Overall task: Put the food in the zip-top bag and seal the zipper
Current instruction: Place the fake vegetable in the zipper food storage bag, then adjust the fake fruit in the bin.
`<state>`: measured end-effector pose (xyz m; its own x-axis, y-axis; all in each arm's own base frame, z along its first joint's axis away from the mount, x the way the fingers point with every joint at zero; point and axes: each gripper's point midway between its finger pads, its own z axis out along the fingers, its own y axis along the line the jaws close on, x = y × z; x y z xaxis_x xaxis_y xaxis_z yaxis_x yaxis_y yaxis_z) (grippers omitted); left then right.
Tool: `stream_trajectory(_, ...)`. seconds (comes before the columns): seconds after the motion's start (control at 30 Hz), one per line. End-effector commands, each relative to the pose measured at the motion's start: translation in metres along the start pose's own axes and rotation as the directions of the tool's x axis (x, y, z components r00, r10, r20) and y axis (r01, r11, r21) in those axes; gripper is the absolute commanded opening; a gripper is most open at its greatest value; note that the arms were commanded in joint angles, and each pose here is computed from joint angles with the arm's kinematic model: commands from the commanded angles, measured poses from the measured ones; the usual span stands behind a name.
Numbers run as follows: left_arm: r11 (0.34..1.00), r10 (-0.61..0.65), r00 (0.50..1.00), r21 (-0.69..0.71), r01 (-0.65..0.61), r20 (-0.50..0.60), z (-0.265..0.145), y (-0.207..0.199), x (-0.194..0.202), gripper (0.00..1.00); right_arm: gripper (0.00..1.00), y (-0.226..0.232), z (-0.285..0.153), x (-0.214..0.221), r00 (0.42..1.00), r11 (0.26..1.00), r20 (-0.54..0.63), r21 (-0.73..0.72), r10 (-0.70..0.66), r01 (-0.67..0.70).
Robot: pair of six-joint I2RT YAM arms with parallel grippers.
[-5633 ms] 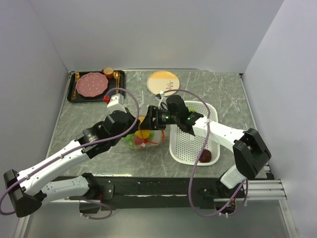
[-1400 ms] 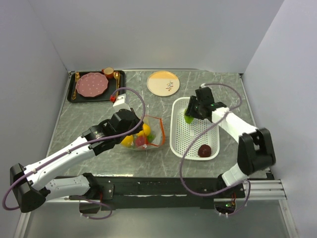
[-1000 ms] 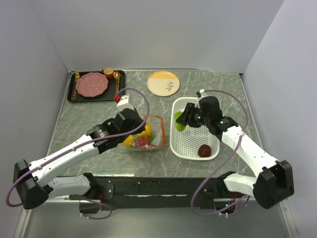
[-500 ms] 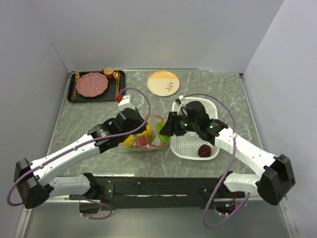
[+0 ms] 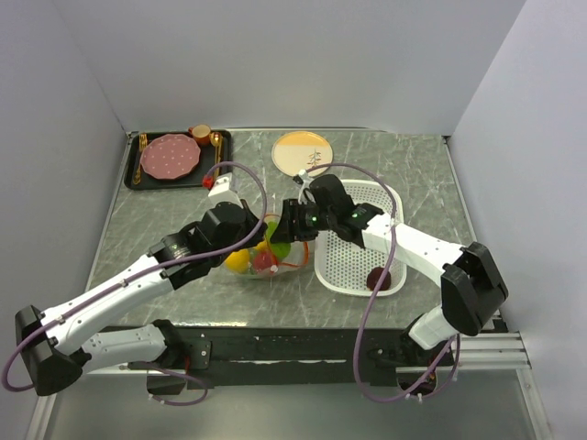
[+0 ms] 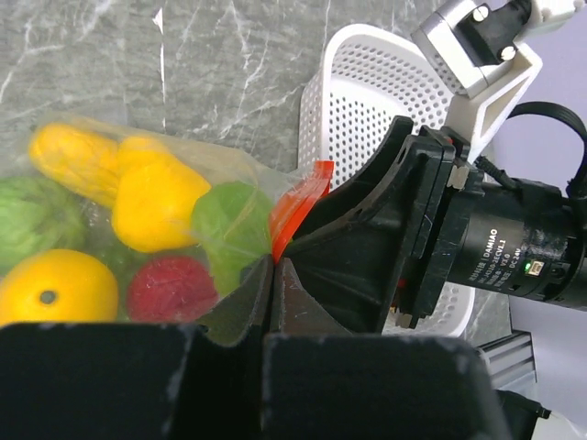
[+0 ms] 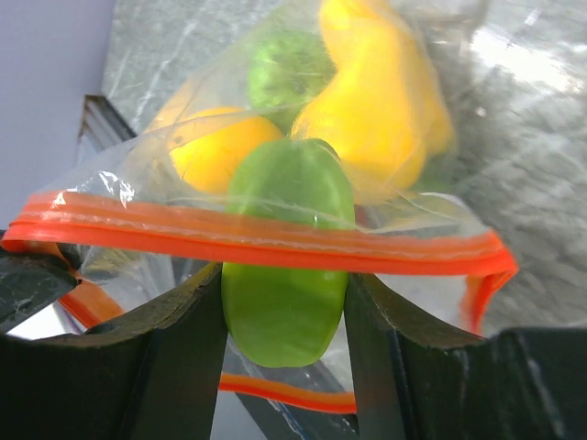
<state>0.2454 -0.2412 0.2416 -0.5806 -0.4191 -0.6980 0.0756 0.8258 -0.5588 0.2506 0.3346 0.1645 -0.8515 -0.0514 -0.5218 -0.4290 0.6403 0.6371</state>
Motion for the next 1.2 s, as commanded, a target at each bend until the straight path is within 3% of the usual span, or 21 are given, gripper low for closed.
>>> stream_trajectory(0.0, 1.000, -0.029, 0.998, 0.006, 0.028, 0.055, -0.008, -0.002, -0.016, 0.01, 0.49, 0.037, -0.001, -0.024, 0.997, 0.989, 0.053, -0.133, -0.055, 0.061)
stream_trajectory(0.23, 0.999, -0.047, 0.996, -0.001, 0.047, 0.074, -0.012, 0.002, -0.019, 0.01, 0.64, 0.050, -0.002, -0.014, 0.997, 0.973, 0.011, -0.218, -0.081, 0.081)
stream_trajectory(0.37, 0.999, -0.054, 0.993, 0.001, 0.054, 0.102, -0.016, 0.002, -0.027, 0.01, 0.82, 0.041, -0.002, -0.010, 0.997, 0.980, 0.020, -0.186, -0.075, 0.077)
stream_trajectory(0.57, 0.995, -0.074, 0.986, -0.057, 0.083, 0.148, -0.027, 0.015, -0.039, 0.01, 0.85, 0.001, -0.030, -0.030, 0.987, 0.995, 0.136, 0.064, -0.086, 0.078)
stream_trajectory(0.6, 0.994, -0.077, 0.984, -0.062, 0.088, 0.162, -0.029, 0.018, -0.041, 0.01, 0.85, -0.016, -0.036, -0.030, 0.986, 0.985, 0.151, 0.164, -0.075, 0.050)
stream_trajectory(0.7, 0.993, -0.073, 0.975, -0.074, 0.090, 0.208, -0.035, 0.028, -0.048, 0.01, 0.85, -0.033, -0.058, -0.035, 0.978, 0.962, 0.195, 0.271, -0.078, 0.023)
stream_trajectory(0.87, 0.992, -0.074, 0.980, -0.087, 0.092, 0.186, -0.035, 0.032, -0.042, 0.01, 0.91, -0.077, -0.103, -0.038, 0.938, 0.874, 0.343, 0.470, -0.052, -0.124)
stream_trajectory(1.1, 0.998, -0.055, 0.993, -0.020, 0.058, 0.106, -0.019, 0.013, -0.025, 0.01, 0.90, -0.177, -0.147, 0.018, 0.924, 0.574, 0.348, 0.728, 0.162, -0.375)
stream_trajectory(1.17, 0.999, -0.036, 0.996, -0.022, 0.038, 0.084, -0.013, 0.010, -0.021, 0.01, 0.89, -0.184, -0.155, 0.030, 0.919, 0.535, 0.356, 0.750, 0.169, -0.389)
